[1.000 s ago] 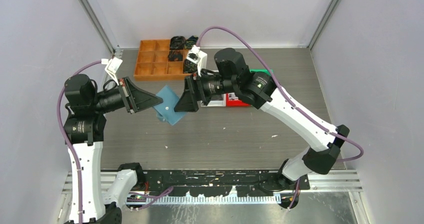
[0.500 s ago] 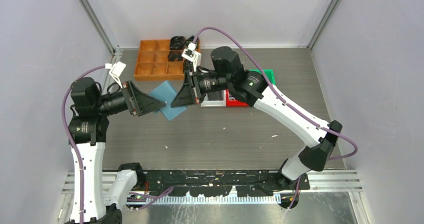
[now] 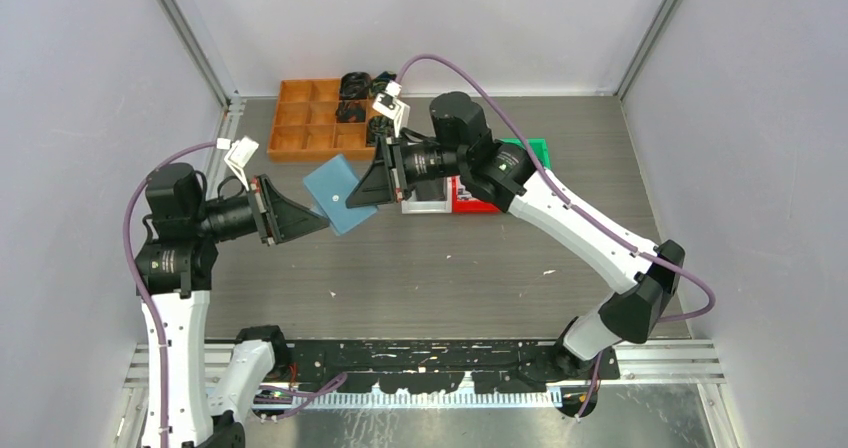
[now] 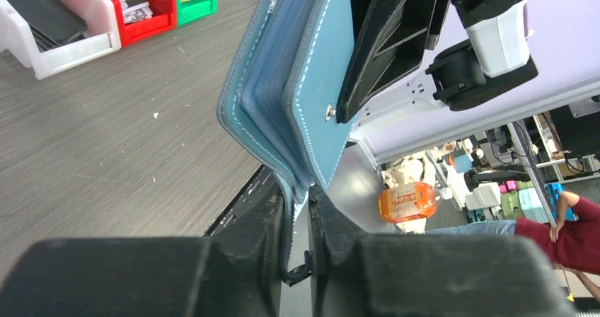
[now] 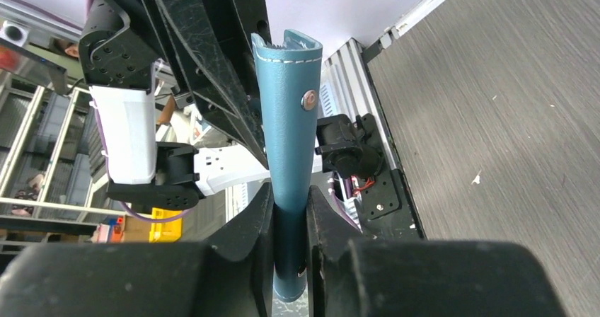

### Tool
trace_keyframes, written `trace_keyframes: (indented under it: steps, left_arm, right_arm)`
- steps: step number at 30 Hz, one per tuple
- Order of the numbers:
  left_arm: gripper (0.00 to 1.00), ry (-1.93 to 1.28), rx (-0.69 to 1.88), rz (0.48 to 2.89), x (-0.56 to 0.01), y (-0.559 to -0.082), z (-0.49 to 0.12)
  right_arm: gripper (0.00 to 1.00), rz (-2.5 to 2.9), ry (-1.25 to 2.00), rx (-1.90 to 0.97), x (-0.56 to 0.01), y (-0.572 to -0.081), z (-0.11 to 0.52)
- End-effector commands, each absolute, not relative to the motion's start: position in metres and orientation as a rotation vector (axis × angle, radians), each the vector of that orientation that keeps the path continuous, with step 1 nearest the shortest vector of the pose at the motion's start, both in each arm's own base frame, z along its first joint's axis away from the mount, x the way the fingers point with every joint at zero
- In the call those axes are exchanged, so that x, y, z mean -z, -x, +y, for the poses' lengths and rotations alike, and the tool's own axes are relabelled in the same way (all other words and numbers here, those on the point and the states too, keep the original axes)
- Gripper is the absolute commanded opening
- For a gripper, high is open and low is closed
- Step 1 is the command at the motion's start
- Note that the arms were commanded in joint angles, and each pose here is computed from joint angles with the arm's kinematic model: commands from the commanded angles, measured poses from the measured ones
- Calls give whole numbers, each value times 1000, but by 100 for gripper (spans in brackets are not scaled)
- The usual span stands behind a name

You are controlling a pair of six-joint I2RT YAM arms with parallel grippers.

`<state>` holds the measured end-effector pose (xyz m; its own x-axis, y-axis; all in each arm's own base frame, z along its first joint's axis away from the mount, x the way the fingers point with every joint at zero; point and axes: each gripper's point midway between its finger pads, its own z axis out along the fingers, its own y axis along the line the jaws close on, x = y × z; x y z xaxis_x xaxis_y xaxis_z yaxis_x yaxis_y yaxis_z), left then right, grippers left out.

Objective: Take the credit cards out of the card holder
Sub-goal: Open the card holder.

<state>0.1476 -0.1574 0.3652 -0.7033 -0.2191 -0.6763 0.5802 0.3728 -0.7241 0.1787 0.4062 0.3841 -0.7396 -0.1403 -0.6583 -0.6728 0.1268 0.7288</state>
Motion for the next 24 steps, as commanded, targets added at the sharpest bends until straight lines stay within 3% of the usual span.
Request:
trace_keyframes:
  steps: [1, 6, 8, 10, 12, 17, 24]
  left_arm:
    - [14, -453, 1412, 1836, -385, -127, -162]
    - [3, -457, 1389, 1825, -386, -128, -161]
    - [0, -457, 1382, 1823, -387, -129, -161]
    - [0, -466, 1372, 1815, -390, -129, -161]
    - [0, -485, 1350, 1806, -391, -129, -160]
    - [0, -510, 1208, 1820, -384, -135, -153]
    - [0, -609, 856, 1882, -347, -153, -127]
  right_arm:
    - [1, 1816, 759, -1723, -420, -179, 396]
    - [1, 1788, 757, -1801, -426, -174, 394]
    - [8, 1791, 762, -1827, -424, -173, 395]
    - [27, 1809, 751, -1822, -419, -175, 394]
    - [58, 1834, 721, -1811, -413, -180, 393]
    - [96, 1919, 643, -1737, -394, -196, 390]
    - [99, 1985, 581, -1587, -371, -210, 383]
